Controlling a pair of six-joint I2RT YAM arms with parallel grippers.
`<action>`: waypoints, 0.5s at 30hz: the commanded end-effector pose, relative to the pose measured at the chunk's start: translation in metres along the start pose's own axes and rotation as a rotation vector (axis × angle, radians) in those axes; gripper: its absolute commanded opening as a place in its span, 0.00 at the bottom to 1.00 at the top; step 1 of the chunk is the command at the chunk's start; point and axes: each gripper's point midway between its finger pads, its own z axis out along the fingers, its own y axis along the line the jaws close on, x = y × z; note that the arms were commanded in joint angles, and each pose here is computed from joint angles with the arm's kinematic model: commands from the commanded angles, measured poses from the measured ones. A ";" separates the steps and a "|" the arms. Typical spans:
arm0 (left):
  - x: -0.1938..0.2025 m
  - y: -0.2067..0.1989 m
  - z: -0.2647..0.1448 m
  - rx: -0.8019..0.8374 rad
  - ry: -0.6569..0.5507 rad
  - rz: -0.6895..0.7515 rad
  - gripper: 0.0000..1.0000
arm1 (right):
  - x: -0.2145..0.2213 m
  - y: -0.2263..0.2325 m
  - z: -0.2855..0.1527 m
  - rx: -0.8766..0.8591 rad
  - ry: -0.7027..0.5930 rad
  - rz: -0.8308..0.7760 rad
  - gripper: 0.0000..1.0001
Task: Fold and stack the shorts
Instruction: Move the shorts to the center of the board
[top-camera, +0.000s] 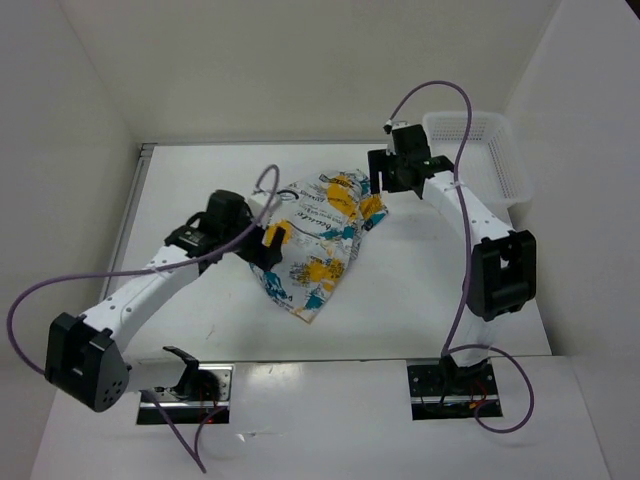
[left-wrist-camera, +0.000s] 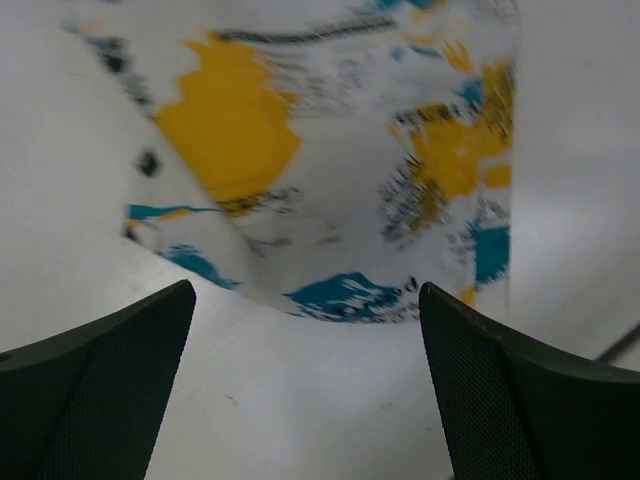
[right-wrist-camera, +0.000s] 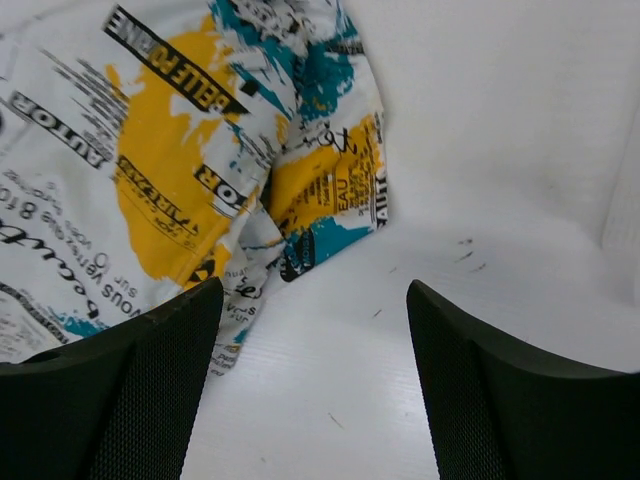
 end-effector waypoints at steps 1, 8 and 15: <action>0.059 -0.057 0.012 0.158 0.222 0.067 0.99 | -0.051 0.014 -0.022 -0.083 -0.173 -0.016 0.79; 0.069 -0.111 0.045 0.312 0.265 0.160 0.99 | -0.059 0.018 0.080 -0.131 -0.093 0.085 0.79; 0.087 -0.127 0.084 0.385 0.304 0.159 0.99 | -0.056 0.035 0.141 -0.196 -0.054 0.181 0.79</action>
